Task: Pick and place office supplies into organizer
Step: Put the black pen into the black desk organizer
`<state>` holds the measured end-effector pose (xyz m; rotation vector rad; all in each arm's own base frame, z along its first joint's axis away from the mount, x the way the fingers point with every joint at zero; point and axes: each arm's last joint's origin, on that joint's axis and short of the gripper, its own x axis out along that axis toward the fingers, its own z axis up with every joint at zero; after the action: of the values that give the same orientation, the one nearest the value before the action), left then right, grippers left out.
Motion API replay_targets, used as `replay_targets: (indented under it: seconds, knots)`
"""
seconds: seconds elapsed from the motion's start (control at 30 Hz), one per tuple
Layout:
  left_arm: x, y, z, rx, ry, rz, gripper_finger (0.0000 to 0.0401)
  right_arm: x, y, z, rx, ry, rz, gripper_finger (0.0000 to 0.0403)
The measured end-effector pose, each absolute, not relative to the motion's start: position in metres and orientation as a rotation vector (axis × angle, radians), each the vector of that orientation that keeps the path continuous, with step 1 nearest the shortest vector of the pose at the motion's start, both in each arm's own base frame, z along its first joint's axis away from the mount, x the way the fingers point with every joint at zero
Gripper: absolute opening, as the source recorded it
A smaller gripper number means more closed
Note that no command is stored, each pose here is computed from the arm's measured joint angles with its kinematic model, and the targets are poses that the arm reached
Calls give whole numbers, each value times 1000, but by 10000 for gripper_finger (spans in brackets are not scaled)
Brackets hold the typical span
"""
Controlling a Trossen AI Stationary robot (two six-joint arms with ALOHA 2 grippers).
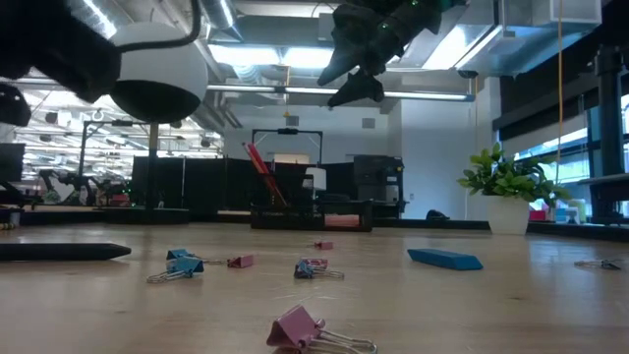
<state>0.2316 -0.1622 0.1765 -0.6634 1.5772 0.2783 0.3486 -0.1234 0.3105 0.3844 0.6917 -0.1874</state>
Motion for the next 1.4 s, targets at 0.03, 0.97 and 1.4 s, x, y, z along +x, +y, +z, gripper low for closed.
replay_targets:
  seconds: [0.03, 0.97, 1.4]
  knots:
    - [232, -163, 174, -655, 1588, 287, 180, 349, -123, 310, 384, 692, -187, 272]
    - [235, -168, 138, -526, 1660, 384, 132, 349, -123, 310, 381, 690, -188, 272]
    - [236, -167, 137, -533, 1649, 394, 93, 349, -123, 310, 381, 691, -188, 272]
